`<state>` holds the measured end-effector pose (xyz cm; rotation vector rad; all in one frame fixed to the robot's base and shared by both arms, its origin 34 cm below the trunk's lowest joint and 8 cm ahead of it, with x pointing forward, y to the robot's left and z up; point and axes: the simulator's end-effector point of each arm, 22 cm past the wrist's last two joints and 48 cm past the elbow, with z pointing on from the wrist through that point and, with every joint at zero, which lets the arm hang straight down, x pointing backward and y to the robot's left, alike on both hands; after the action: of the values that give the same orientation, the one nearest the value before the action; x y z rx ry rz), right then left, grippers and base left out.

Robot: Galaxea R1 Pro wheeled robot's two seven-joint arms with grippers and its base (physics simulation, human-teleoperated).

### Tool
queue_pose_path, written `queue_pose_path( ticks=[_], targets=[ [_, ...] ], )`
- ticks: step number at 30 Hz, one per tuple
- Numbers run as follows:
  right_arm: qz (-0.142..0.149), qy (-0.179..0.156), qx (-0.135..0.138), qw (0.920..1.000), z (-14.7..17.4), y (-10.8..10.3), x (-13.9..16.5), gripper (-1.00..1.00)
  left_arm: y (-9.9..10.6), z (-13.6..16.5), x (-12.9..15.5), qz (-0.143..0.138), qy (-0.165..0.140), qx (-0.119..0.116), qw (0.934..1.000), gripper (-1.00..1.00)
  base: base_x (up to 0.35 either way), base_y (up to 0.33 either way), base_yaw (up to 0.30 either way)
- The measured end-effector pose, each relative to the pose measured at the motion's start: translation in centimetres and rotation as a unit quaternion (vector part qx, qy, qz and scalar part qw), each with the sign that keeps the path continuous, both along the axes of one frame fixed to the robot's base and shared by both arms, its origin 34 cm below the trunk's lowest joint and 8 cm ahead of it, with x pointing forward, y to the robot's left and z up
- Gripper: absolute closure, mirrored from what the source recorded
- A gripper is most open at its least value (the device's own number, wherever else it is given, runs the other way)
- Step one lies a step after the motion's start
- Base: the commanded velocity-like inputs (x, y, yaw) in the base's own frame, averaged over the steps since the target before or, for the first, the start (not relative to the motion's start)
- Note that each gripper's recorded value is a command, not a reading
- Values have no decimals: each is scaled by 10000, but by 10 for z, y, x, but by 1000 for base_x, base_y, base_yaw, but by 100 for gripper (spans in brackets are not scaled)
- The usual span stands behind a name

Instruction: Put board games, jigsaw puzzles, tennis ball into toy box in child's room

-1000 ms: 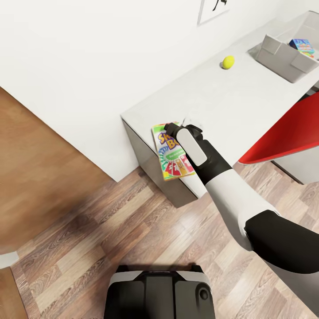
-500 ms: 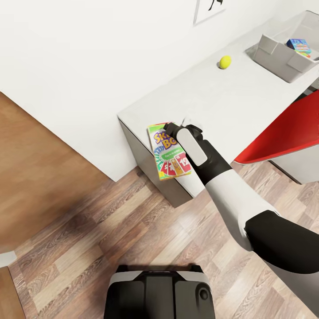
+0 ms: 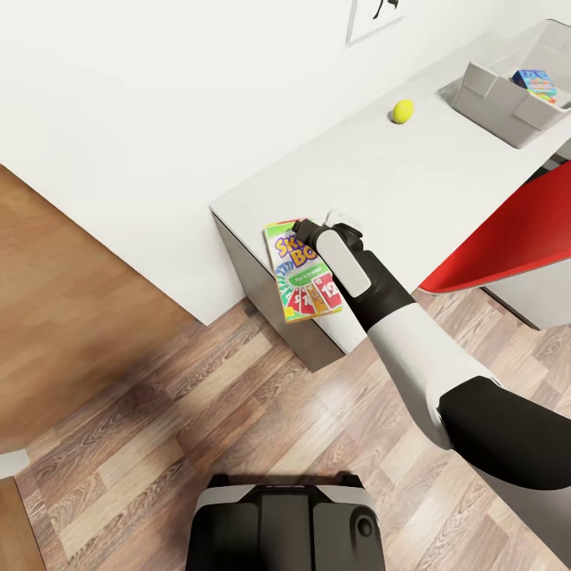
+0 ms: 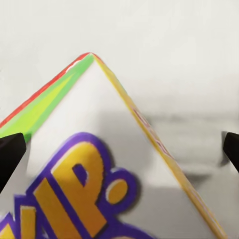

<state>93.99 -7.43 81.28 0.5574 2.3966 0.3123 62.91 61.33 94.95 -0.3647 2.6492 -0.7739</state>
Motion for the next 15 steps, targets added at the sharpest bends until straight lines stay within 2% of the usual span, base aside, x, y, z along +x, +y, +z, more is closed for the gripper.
queue_pose_path(
  ticks=[15],
  targets=[
    [0,4,13,10000,0,0,0,-100,0,-1,0,-1,6,0,10000,-100,0,0,0]
  ],
)
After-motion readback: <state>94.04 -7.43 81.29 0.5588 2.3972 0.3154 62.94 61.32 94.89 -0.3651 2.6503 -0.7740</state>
